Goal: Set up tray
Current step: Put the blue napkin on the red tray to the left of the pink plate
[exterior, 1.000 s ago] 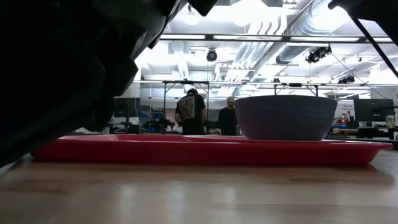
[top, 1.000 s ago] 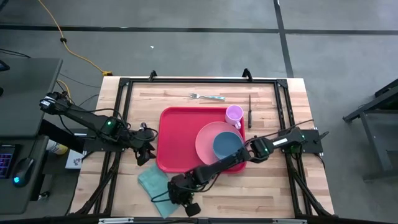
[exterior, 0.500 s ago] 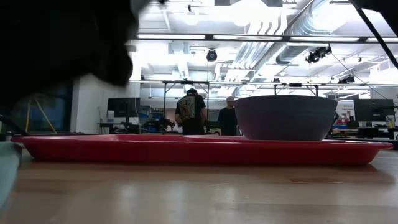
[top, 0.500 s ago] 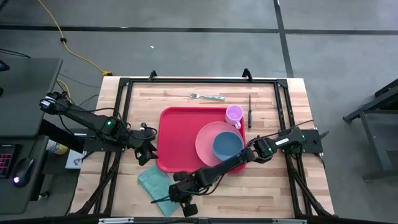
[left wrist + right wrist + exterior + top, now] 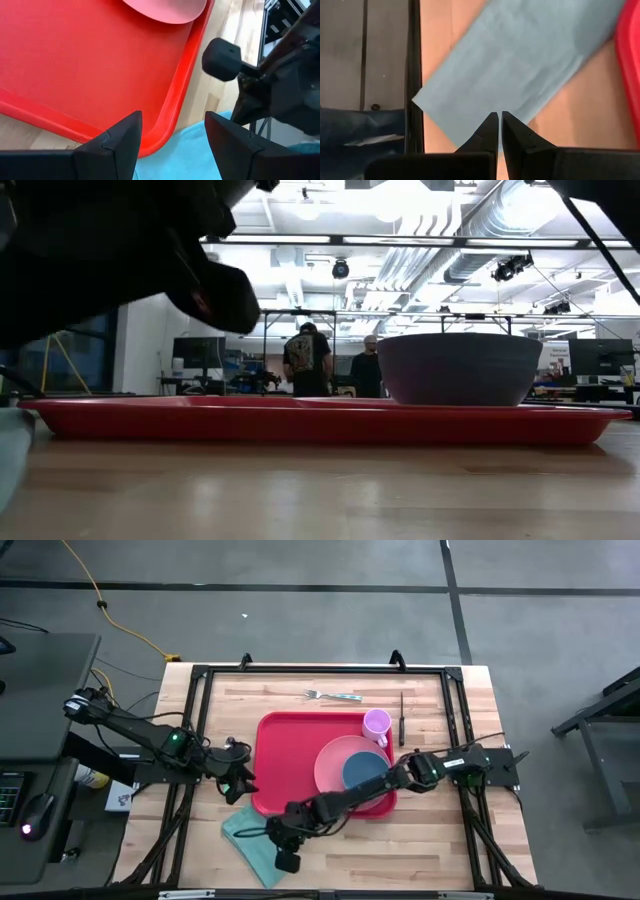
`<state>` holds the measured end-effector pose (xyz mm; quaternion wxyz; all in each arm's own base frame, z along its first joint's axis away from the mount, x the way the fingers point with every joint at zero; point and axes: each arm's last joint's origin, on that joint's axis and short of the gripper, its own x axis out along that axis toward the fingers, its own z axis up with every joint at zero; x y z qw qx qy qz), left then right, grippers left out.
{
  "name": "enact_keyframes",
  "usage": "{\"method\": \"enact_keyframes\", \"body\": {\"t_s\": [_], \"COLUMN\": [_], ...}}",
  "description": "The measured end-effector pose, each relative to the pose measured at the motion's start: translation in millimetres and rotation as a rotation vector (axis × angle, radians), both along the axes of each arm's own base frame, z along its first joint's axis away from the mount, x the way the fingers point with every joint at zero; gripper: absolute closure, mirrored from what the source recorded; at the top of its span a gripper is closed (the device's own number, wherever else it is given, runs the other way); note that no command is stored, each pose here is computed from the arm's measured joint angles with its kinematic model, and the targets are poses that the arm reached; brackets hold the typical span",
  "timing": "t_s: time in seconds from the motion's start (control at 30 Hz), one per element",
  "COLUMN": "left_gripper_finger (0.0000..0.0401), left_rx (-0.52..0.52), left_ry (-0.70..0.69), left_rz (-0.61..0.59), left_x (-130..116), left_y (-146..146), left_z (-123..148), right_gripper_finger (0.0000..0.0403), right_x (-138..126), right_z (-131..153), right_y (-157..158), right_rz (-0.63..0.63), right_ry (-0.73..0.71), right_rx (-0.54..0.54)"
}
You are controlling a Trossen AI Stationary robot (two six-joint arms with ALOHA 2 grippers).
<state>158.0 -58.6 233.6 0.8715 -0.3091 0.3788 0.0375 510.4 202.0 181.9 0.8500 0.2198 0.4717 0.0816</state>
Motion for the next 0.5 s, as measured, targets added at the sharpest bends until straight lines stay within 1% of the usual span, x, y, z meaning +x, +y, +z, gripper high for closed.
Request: {"method": "enact_keyframes", "body": {"t_s": [0.13, 0.23, 0.33, 0.5], "left_gripper_finger": [0.0151, 0.0151, 0.0151, 0.0151], "left_rx": [0.001, 0.006, 0.005, 0.017], "left_ry": [-0.007, -0.018, -0.038, -0.055], "left_rz": [-0.002, -0.014, -0.02, -0.036], "left_x": [-1, 0, -1, -3], "left_y": [0, 0, 0, 1], "left_z": [1, 2, 4, 6], "right_gripper_finger": [0.0398, 0.0373, 0.0326, 0.0235], "right_x": [1, 2, 3, 2], "right_z": [2, -7, -16, -40], "right_y": [-2, -6, -7, -13], "right_rz": [-0.017, -0.025, -0.029, -0.109], "right_ry": [-0.002, 0.015, 0.041, 0.107], "right_rx": [0.009, 0.051, 0.128, 0.22]}}
